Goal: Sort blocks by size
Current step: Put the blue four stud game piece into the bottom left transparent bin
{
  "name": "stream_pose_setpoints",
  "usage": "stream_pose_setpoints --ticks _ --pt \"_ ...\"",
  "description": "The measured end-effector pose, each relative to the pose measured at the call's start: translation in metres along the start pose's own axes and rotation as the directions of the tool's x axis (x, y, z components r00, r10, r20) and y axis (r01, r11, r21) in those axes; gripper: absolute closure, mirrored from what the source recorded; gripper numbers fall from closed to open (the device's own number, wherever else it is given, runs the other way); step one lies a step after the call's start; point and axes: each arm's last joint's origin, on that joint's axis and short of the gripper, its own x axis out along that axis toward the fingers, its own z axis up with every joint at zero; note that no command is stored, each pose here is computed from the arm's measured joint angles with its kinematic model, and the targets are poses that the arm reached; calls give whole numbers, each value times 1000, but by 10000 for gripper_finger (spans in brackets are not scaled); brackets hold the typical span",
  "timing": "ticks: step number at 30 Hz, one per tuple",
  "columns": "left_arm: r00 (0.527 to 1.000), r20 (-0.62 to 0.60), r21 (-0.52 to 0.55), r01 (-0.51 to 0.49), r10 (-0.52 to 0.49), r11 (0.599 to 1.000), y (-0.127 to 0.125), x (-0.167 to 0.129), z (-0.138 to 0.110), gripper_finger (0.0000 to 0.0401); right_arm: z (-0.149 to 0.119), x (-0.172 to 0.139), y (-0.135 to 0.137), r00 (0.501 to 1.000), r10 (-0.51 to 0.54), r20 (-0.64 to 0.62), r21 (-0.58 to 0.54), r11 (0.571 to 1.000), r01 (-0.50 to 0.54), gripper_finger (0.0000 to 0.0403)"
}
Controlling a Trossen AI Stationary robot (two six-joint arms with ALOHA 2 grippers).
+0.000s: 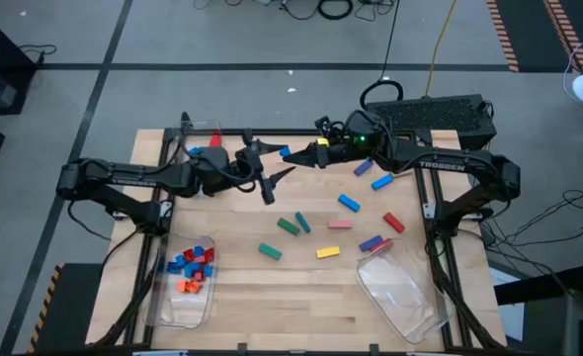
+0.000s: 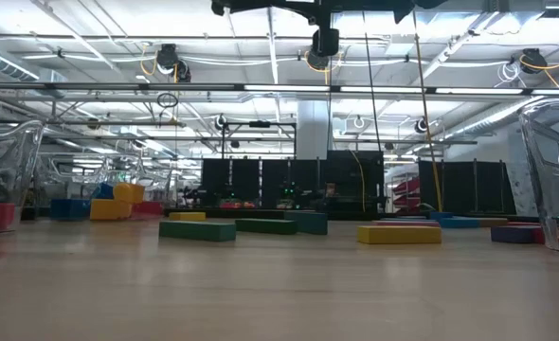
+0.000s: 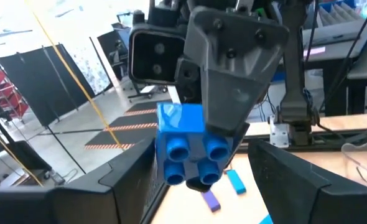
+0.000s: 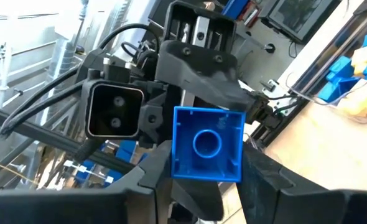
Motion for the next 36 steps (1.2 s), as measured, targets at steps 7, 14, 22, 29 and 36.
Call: stream_pose_setpoints --ticks 7,14,22,29,36 --pt "999 46 -15 -15 15 1000 1 0 5 201 0 0 0 1000 2 -5 0 1000 -2 278" --pt "999 40 -5 -17 18 1000 2 0 4 250 0 0 0 1000 0 -7 13 1000 0 277" --pt "999 39 -18 -18 19 1000 1 0 4 250 1 -1 -1 1000 -1 0 16 1000 1 250" --pt "999 12 -56 -40 40 998 2 -10 9 251 11 -5 1 998 31 57 20 999 -32 223" --pt "990 -141 -200 -20 -9 980 4 -28 3 251 21 -13 -1 987 -27 156 2 1000 27 184"
